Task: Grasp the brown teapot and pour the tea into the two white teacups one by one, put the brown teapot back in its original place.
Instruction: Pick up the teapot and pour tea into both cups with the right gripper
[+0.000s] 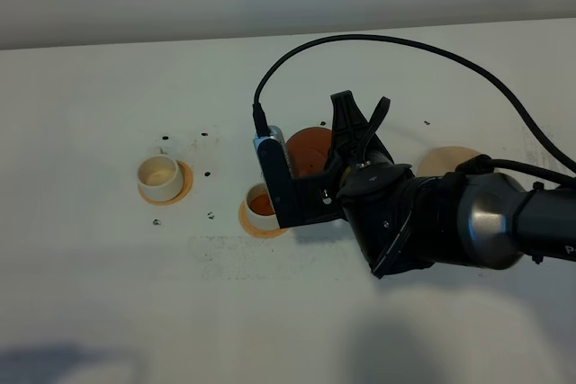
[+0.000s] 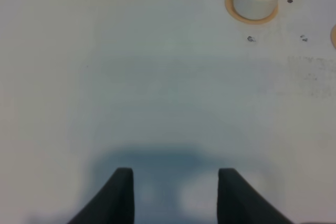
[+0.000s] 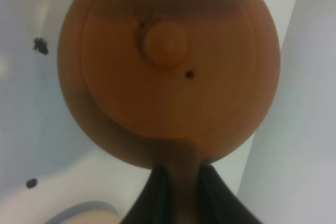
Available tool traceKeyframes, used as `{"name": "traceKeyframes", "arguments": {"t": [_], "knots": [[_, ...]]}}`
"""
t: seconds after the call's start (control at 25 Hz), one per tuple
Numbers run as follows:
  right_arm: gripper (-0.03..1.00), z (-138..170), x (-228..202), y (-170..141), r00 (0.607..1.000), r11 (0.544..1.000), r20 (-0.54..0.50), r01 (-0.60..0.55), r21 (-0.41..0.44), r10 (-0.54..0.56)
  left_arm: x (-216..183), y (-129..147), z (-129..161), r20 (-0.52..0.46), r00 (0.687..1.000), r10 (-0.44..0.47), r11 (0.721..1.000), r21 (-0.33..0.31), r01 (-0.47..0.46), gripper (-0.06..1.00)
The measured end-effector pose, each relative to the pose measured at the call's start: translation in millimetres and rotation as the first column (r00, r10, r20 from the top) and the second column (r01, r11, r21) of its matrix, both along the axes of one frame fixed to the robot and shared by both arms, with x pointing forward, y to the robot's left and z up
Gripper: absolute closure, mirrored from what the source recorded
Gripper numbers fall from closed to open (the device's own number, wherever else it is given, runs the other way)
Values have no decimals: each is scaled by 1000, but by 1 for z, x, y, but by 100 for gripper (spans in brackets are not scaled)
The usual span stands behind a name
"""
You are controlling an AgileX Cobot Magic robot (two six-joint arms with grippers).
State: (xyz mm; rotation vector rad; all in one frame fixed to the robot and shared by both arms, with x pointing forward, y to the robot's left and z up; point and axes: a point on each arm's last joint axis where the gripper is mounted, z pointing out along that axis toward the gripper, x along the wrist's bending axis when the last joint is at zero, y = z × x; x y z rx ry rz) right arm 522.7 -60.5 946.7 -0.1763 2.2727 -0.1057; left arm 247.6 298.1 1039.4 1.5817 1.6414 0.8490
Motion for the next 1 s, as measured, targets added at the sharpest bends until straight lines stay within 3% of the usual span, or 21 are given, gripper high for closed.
{"name": "traceKeyframes", "arguments": {"t": [1.0], "knots": [[85, 4, 0, 2, 998, 998, 39, -42, -52, 44, 0, 0, 0, 0, 1000, 0, 1000, 0, 0, 57]]}}
